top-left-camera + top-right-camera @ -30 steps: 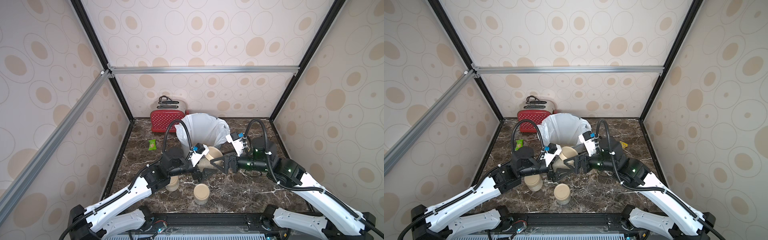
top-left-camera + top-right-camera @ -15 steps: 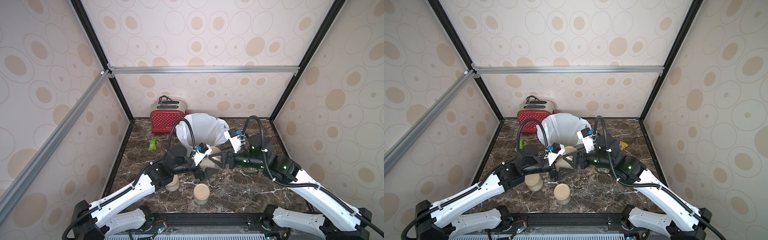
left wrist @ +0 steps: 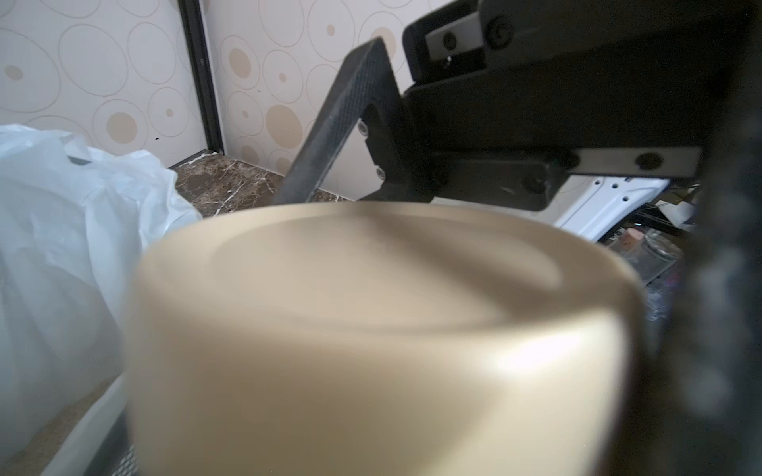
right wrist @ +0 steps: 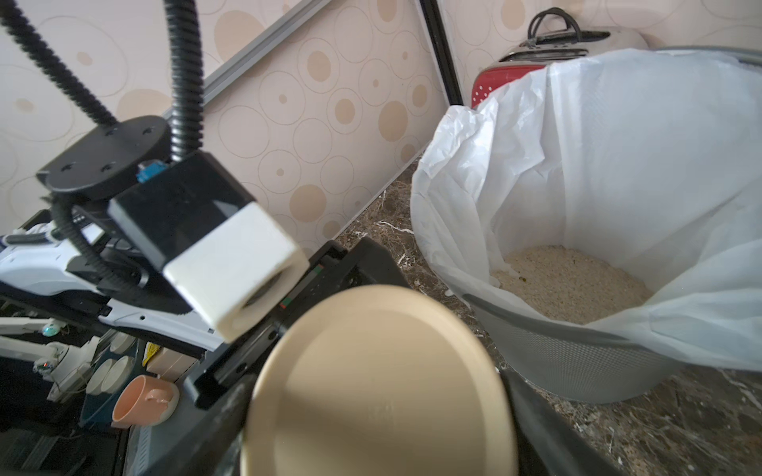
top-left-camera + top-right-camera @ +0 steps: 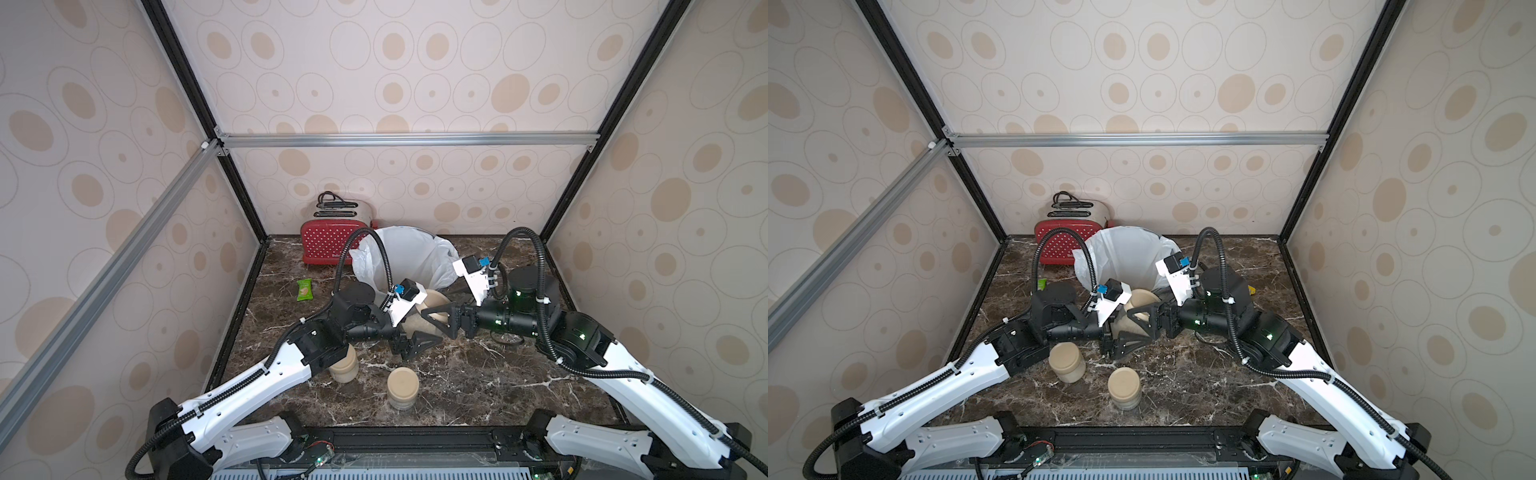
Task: Empty moldy rice from jars
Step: Unscrew the lid from the jar.
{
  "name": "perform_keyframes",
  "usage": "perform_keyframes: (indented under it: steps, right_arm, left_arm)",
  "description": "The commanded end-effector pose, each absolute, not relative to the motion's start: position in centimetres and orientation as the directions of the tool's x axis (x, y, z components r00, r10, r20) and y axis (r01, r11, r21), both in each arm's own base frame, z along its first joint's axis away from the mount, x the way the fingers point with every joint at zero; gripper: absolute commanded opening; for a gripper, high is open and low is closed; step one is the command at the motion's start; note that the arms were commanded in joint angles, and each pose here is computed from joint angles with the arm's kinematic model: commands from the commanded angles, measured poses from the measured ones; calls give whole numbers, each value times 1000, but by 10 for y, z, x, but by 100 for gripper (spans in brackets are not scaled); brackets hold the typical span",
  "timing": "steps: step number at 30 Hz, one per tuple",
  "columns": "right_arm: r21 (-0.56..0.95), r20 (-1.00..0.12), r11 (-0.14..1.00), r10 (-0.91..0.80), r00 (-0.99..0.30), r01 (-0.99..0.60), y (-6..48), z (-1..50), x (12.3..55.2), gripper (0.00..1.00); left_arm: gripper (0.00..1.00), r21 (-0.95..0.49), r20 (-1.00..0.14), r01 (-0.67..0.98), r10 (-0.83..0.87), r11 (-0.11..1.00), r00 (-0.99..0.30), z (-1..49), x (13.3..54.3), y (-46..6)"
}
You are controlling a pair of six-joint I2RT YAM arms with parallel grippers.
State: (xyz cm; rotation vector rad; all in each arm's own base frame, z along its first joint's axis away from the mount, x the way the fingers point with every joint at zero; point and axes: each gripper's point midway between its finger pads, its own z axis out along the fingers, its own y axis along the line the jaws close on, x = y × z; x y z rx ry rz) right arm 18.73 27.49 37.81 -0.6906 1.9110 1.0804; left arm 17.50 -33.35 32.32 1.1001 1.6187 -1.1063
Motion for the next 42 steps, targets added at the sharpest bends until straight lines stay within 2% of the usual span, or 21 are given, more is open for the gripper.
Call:
perform_keyframes:
  steps: [1,6,11,20,25,29,35,42]
  right_arm:
    - [337,-914,252,-142,-380,-907,294,407,153,62]
    - [285,-925,125,-224,-307,-950,298,421,134,62]
    - [281,-932,18,-233,-277,-960,297,435,124,60]
    - [300,-933,-39,-221,-285,-953,291,443,126,65]
    - [286,-932,23,-228,-283,-958,289,439,135,72]
    - [265,-930,149,-224,-293,-953,285,432,153,83]
    - [276,-916,229,-230,-327,-933,282,420,164,98]
    - [277,-909,274,-236,-344,-921,273,414,164,100]
  left_arm:
    - [29,-129,-991,991,35,21,-129,401,142,-339]
    - [29,-141,-989,989,37,-34,-140,408,133,-339]
    - [29,-124,-992,992,37,-40,-122,413,129,-336]
    - [29,-83,-996,997,23,-6,-83,416,130,-330]
    - [29,-72,-997,997,16,25,-72,415,133,-326]
    - [29,-61,-998,995,14,78,-62,411,138,-321]
    - [29,-53,-998,991,27,124,-57,403,143,-317]
    - [29,-41,-998,986,30,161,-46,402,148,-314]
